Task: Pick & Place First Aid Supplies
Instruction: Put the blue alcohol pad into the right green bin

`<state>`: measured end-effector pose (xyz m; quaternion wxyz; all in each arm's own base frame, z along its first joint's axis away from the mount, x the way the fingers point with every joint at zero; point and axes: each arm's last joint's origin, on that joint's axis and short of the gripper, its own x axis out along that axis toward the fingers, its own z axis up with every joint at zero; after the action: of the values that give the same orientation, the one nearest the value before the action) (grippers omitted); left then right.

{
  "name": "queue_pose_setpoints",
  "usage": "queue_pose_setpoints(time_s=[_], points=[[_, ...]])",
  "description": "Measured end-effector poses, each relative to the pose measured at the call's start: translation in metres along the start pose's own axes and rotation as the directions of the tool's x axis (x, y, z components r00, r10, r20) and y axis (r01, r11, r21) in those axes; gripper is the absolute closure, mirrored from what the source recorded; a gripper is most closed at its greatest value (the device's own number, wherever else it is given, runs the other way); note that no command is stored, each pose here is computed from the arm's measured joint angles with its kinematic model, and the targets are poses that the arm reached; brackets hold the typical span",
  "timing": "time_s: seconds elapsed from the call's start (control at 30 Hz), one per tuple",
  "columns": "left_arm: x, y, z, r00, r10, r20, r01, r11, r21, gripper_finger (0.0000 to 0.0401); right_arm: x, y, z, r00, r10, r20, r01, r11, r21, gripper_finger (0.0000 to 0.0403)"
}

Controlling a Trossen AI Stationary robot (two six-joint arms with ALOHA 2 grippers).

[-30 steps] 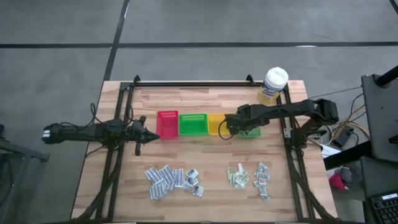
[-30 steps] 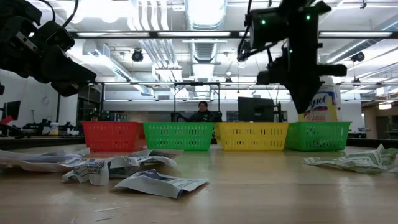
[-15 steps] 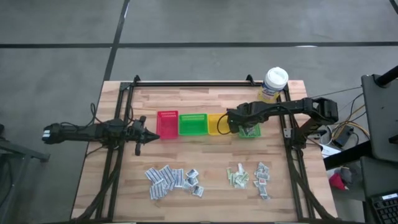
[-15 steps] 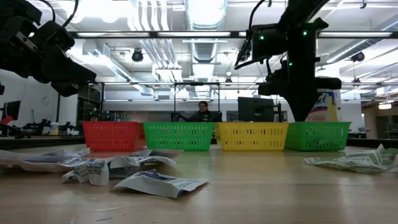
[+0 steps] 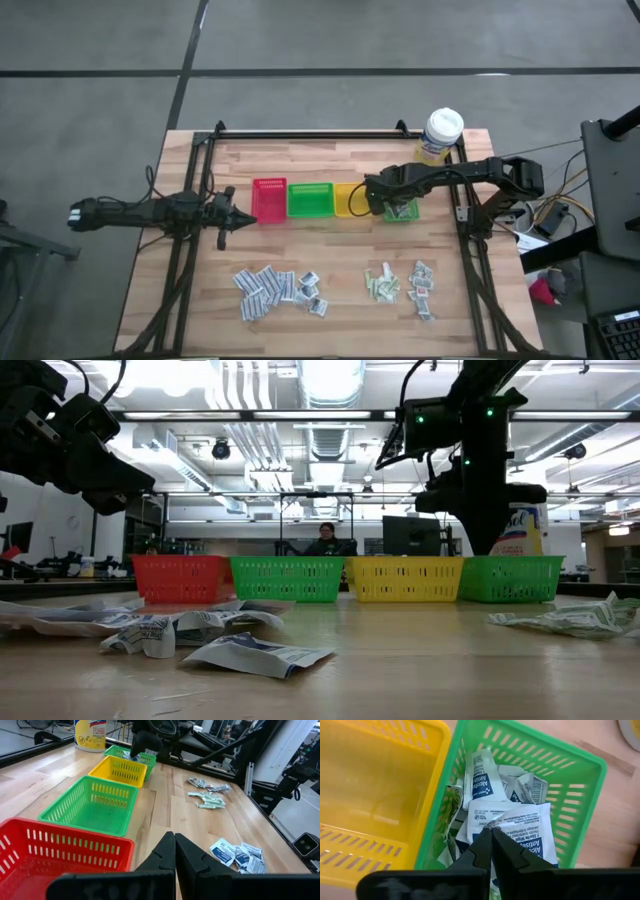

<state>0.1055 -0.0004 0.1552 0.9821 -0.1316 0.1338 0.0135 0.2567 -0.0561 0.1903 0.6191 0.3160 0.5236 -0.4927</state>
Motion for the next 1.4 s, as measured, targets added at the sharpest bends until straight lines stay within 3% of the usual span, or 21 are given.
queue_pose_setpoints(time_s=[1.07,1.4], points=[[0.0000,0.0000,0.0001,1.000,0.000,0.001,0.000,1.000,0.000,0.0401,0.0000,0.0009,0.0002,1.000,0.011,-0.001,-0.011,1.000,-0.004,0.0394],[0.0000,-0.0001,0.0001,1.000,-0.001,0.001,0.001,1.000,0.000,0.0401,0.0000,0.0042,0.0019,0.998,0.065,-0.020,-0.065,0.998,-0.006,0.0394]])
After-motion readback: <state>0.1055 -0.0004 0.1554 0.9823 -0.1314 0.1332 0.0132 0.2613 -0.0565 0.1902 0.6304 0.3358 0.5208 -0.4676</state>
